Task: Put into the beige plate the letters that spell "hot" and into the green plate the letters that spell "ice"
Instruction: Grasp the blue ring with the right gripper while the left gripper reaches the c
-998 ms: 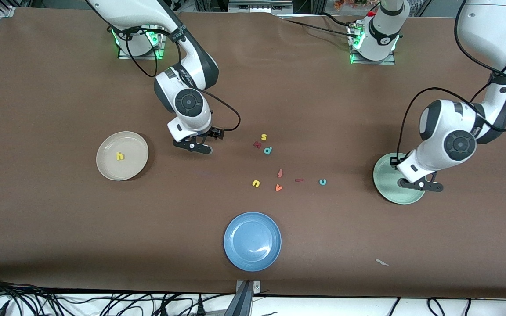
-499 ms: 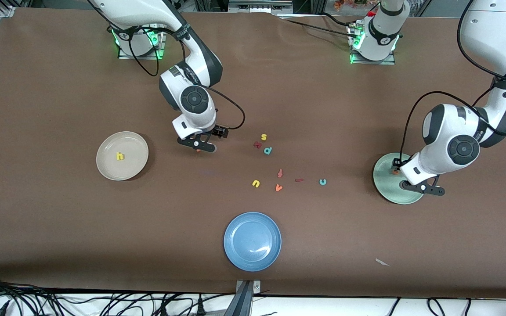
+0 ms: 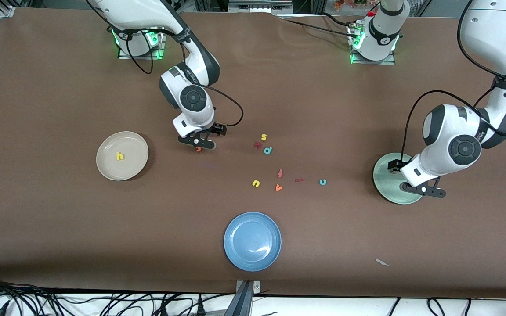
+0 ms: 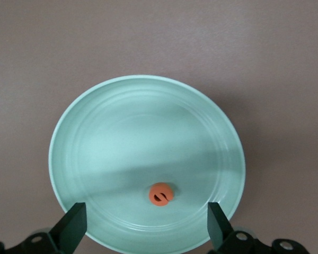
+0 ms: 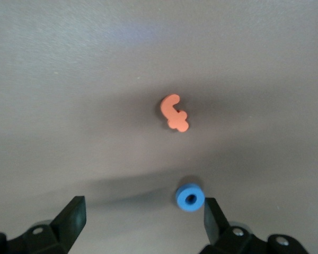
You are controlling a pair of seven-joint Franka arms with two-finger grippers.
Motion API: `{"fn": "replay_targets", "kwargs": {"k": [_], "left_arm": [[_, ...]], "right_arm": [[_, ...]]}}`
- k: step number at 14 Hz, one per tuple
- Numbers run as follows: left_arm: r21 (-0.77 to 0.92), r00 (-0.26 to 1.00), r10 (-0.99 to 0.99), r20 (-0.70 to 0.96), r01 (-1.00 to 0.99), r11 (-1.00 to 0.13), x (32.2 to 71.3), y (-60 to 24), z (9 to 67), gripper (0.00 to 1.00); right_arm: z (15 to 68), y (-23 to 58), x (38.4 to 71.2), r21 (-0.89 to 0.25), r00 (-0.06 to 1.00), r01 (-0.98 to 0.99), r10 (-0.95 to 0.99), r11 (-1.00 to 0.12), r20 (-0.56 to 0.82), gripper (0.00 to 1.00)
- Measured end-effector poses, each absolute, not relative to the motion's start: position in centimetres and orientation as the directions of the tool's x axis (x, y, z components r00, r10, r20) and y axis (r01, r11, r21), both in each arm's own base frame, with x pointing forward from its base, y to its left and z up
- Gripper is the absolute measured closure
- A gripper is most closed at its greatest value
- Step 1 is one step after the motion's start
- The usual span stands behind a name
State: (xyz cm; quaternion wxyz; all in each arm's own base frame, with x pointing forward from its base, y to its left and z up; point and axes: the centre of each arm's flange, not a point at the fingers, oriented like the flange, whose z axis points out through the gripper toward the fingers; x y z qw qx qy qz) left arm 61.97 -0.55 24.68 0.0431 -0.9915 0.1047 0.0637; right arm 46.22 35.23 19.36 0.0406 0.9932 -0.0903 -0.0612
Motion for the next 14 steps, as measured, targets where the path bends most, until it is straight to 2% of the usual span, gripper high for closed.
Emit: {"fn": "replay_targets", "kwargs": {"k": [4,8,14], "left_arm": [[-0.077,0.975,-0.181,-0.128,-0.192,-0.978,61.8,-4.5,24.7,0.00],[-0.046,0.988,-0.106,-0.111,-0.111,-0.993,61.4,-10.9,25.2,0.00],[-0.047,0.996,0.033,-0.085,0.029,-0.998,61.5,-18.0,24.9,0.00]], "right_arm": [[18.6,32.3,45.6,0.096,0.984,-0.126,-0.137,-0.987,-0.112,0.03],[20.1,31.4,44.2,0.077,0.988,-0.119,-0.125,-0.990,-0.088,0.05],[18.6,30.6,42.9,0.032,0.993,-0.111,-0.112,-0.993,-0.045,0.08]]}}
